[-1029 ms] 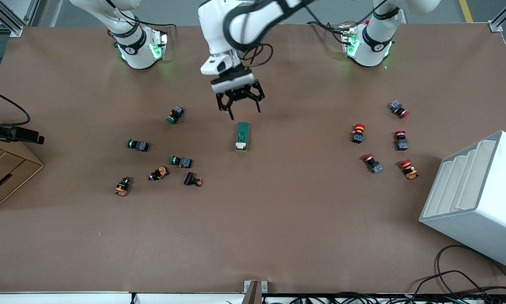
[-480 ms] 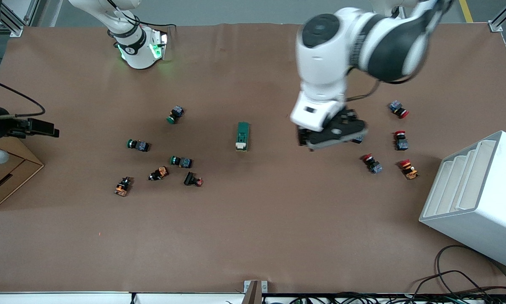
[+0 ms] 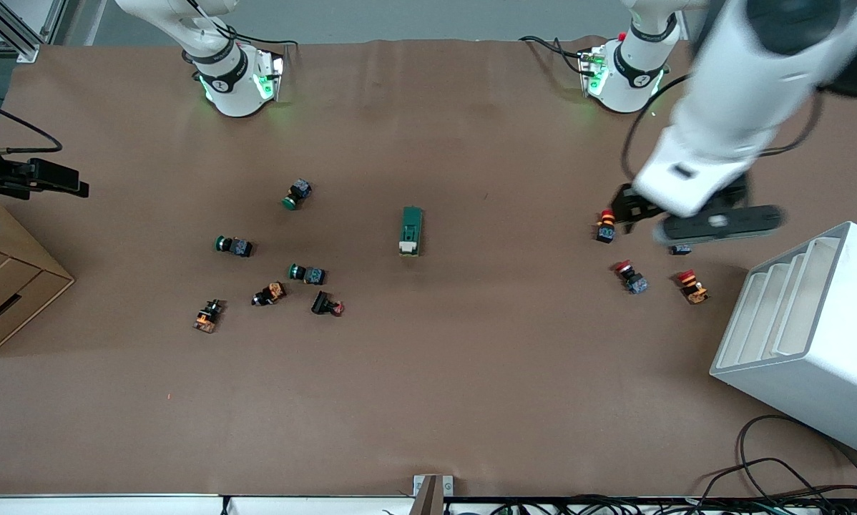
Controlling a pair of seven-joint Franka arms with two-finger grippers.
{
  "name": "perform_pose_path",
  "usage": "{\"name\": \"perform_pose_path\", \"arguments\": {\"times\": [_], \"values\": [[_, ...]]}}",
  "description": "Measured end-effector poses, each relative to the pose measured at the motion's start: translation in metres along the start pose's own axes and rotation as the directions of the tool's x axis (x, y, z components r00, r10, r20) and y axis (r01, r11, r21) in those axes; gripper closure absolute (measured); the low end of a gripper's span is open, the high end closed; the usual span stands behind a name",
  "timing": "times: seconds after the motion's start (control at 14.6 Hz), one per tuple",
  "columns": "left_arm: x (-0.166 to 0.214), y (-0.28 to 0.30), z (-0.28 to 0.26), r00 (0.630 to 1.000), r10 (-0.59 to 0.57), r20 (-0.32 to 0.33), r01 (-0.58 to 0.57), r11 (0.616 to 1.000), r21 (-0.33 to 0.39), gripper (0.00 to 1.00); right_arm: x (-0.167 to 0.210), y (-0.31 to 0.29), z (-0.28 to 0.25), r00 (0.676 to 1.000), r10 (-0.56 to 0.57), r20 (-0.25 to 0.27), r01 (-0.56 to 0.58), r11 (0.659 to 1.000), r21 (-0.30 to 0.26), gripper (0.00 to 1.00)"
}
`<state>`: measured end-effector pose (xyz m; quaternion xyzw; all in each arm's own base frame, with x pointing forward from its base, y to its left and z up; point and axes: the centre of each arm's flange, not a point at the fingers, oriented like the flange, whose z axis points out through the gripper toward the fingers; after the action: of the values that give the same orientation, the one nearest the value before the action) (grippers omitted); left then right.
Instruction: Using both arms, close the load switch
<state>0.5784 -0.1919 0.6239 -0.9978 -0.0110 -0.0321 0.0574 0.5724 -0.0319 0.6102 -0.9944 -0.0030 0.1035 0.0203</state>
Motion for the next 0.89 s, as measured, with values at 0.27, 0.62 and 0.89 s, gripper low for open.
{"name": "perform_pose_path", "arguments": {"times": [0.27,0.62,0.89], "values": [[-0.018,-0.096,-0.018,0.995,0.093,0.035,-0.089,0.992,-0.092,0.00,-0.005,-0.002,-0.010,1.000,-0.004,-0.029,0.003,0.999,-0.038,0.00],[-0.059,-0.109,-0.009,0.992,0.100,0.081,-0.094,0.992,-0.081,0.00,-0.024,-0.002,-0.020,0.999,-0.008,-0.052,0.006,0.999,-0.042,0.00],[-0.081,-0.129,-0.026,0.995,0.074,0.062,-0.069,0.994,-0.080,0.00,-0.052,-0.006,-0.025,0.997,-0.017,-0.078,0.014,0.999,-0.039,0.00]]}}
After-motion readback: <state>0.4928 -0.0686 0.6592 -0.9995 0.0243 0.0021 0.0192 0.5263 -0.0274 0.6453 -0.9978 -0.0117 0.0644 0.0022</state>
